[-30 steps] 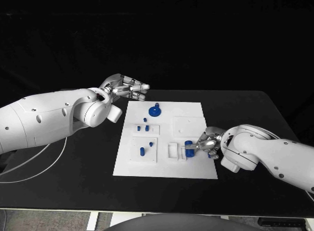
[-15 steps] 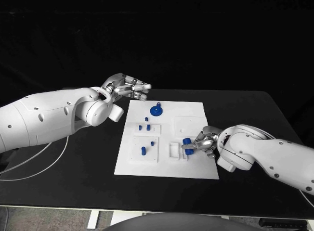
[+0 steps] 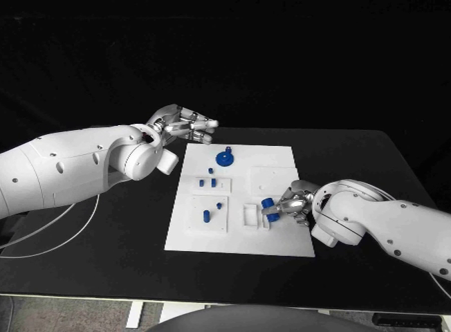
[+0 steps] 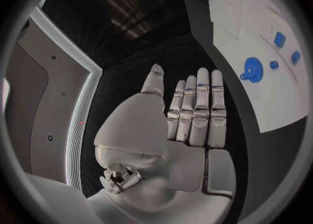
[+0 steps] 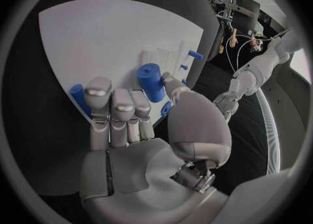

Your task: Assemble the parts on the task board

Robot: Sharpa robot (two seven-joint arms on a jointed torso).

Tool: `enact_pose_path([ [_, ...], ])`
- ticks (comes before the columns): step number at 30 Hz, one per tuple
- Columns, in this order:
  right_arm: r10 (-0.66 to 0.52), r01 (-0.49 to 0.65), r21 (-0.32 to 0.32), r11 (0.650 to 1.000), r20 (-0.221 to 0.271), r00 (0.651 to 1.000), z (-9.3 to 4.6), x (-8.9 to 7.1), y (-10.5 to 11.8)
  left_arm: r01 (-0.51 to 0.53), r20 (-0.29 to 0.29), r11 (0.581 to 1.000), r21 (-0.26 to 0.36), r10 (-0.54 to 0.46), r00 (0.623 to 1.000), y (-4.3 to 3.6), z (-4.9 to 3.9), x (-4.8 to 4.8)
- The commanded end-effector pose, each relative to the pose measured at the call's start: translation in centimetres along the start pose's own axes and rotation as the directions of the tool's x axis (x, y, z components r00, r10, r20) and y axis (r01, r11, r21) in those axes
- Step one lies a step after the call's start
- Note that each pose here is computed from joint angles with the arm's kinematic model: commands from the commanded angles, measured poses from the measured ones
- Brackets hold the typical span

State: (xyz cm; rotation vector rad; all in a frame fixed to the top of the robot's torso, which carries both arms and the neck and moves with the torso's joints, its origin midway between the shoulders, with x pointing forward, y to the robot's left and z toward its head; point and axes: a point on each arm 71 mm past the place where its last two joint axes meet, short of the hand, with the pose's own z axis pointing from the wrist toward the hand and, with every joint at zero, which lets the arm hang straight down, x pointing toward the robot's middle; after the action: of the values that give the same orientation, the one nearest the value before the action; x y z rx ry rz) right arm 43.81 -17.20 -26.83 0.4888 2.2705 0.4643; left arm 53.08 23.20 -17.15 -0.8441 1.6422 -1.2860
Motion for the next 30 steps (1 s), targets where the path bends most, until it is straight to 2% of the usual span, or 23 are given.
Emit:
enact_pose_path([
  [1, 0.032, -0.032, 0.048, 0.998, 0.019, 0.999, -0.1, 0.2, -1.2, 0.009, -0.011, 1.0, 0.002, -0.009, 1.0, -0.1, 0.02, 0.11],
  [11, 0.061, -0.061, -0.01, 0.998, 0.037, 0.997, -2.0, -1.0, 0.2, 0.008, -0.007, 1.0, 0.0, -0.008, 1.0, -0.03, 0.03, -0.09],
  [16, 0.05, -0.049, -0.034, 0.998, 0.025, 0.998, -2.6, -1.1, 1.1, 0.008, -0.006, 1.0, 0.0, -0.008, 1.0, -0.04, 0.05, -0.07],
  [30, 0.005, -0.006, -0.027, 1.0, -0.043, 0.999, -1.8, 0.2, 2.4, 0.009, -0.012, 1.0, 0.0, -0.009, 1.0, -0.08, 0.09, 0.09],
])
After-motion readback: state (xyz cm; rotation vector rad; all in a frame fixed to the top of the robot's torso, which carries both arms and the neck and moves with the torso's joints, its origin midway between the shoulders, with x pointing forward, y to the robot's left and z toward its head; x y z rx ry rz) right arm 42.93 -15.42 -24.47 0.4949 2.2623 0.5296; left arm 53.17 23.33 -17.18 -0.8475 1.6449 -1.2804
